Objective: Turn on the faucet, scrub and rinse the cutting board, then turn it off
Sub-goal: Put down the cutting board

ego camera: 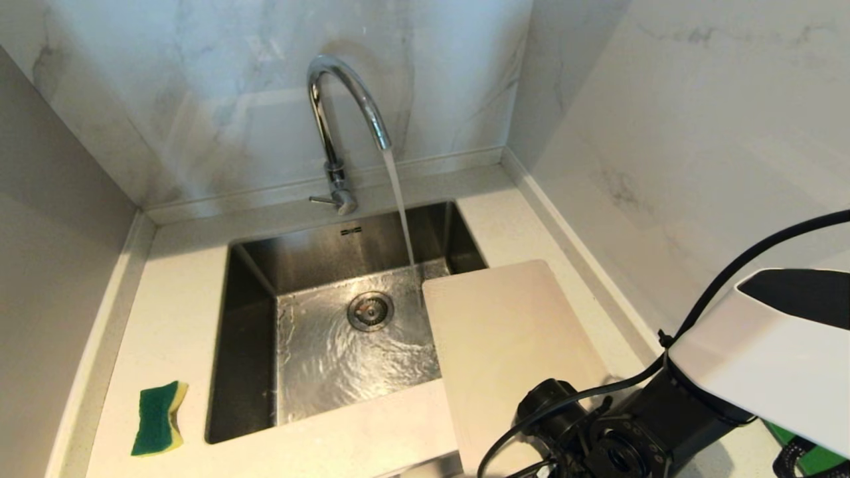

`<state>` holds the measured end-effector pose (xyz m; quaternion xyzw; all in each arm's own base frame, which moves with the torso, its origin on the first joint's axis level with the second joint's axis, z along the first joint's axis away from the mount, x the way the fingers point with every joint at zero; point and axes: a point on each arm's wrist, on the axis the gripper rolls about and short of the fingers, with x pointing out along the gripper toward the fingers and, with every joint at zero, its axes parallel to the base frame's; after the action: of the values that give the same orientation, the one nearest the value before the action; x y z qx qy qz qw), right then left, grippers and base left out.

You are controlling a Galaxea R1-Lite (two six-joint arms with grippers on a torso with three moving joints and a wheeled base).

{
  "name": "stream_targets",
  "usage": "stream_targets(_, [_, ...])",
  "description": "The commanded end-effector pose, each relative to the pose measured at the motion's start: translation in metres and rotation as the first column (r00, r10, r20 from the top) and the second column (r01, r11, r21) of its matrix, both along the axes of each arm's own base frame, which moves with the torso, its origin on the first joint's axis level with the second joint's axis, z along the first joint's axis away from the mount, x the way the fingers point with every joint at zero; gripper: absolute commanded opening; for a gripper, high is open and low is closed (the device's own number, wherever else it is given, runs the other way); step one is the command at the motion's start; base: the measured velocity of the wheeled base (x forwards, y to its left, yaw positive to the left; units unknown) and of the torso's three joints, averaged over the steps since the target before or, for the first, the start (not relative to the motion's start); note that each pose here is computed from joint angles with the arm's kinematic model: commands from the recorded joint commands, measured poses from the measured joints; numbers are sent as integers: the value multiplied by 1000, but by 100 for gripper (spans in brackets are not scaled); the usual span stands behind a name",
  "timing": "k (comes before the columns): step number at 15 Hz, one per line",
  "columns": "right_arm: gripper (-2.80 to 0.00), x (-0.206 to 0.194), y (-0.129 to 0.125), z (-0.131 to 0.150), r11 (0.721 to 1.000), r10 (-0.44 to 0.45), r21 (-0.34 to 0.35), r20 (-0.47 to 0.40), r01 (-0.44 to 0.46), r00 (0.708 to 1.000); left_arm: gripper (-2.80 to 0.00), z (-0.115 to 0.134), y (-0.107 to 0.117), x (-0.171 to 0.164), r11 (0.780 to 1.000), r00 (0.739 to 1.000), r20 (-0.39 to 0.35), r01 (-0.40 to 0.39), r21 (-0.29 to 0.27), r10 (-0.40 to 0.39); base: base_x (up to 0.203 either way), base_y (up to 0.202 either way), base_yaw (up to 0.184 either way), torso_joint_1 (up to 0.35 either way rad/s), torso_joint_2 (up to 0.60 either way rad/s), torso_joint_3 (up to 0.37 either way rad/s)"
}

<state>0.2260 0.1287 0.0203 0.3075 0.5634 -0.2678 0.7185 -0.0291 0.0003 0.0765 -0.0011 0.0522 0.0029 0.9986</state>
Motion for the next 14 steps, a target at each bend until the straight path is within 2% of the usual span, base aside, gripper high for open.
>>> stream_targets(1, [0,-1,-1,2,1000,-8,3,5,8,1000,-280,0,0,0,1000,1000,-1,0,0,0,0,0,0,0,0,0])
stream_targets(5, [0,-6,-3,21,1000,-6,29,67,4,998,-280,0,0,0,1000,1000,0,0,0,0,0,0,0,0,0,0])
stream_targets(7, [0,-8,-5,27,1000,-11,20,99,9,995,-280,0,0,0,1000,1000,-1,0,0,0,0,0,0,0,0,0])
stream_targets(9, [0,-11,-7,25,1000,-15,-1,100,15,995,-280,0,0,0,1000,1000,-1,0,0,0,0,0,0,0,0,0])
stream_targets(14, [0,-13,-3,16,1000,7,8,82,-7,997,-280,0,0,0,1000,1000,-1,0,0,0,0,0,0,0,0,0])
